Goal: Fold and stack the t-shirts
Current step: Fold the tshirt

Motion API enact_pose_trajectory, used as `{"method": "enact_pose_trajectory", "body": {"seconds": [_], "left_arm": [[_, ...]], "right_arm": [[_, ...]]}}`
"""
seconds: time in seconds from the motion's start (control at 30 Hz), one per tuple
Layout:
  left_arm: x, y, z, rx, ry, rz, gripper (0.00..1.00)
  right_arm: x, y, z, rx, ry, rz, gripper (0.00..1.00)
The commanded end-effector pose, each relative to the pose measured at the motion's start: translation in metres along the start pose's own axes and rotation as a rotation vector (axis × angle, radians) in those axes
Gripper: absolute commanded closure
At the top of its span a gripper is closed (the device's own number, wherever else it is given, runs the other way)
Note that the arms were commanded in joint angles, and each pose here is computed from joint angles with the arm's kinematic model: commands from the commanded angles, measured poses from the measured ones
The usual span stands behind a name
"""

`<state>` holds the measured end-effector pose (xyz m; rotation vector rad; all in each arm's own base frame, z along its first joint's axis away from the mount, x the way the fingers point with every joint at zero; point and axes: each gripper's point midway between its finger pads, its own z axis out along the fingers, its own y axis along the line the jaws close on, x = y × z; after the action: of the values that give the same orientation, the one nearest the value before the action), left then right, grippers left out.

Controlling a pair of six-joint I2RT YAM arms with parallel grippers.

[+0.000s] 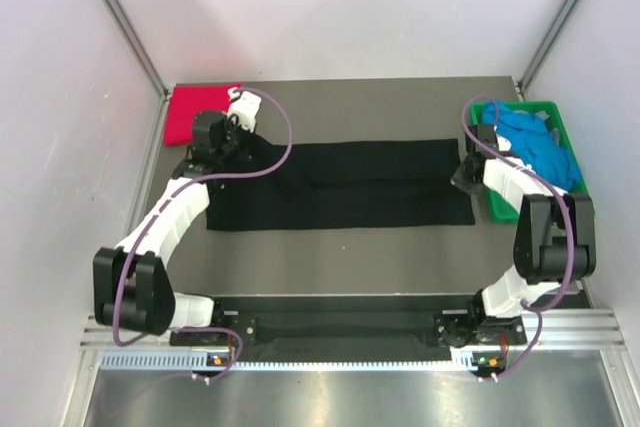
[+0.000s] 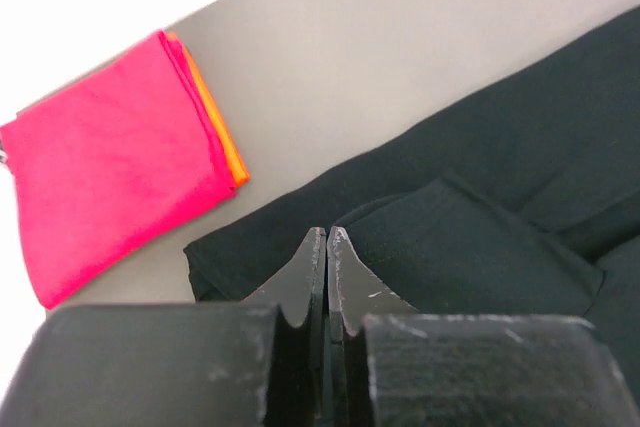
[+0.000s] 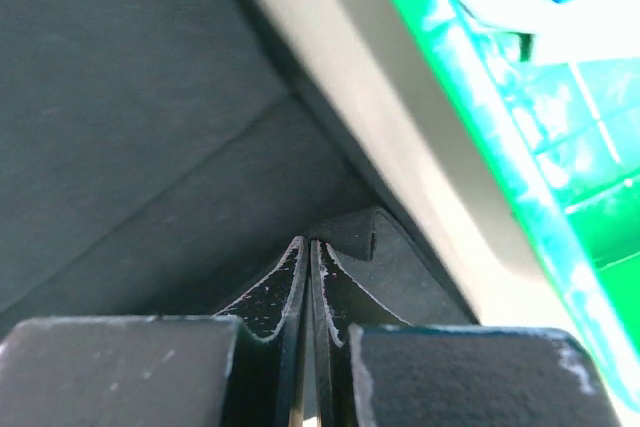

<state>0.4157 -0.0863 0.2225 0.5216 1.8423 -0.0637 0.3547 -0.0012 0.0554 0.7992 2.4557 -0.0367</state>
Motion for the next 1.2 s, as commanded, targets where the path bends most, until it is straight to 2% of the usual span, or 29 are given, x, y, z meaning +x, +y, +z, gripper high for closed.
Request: {"method": "enact_pose_trajectory", "body": {"seconds": [0.0,0.13,0.37,0.6,1.17], "left_arm": [[-0.027,0.020,0.011,-0.047,-0.079,0.044,1.00],[-0.023,0.026,0.022,-0.055,-0.069,0.043,1.00],[-0.011,0.025,0.038,-0.039,-0.031,0.045,1.00],[0.010,0.036,0.042,-0.100,0.028,0.062,1.00],[0.009,0.041,0.043,-0.122,0.012,0.077,1.00]], "right_arm": [[-0.024,0.002,0.003,-0.001,-0.042,0.000,1.00],[-0.031,-0.008,0.012,0.017,-0.034,0.026,1.00],[-0.031,0.007,0.018,-0.054,-0.020,0.032,1.00],[-0.035,0.005,0.018,-0.044,-0.032,0.027,1.00],[-0.034,0.007,0.025,-0.039,-0.017,0.019,1.00]]}}
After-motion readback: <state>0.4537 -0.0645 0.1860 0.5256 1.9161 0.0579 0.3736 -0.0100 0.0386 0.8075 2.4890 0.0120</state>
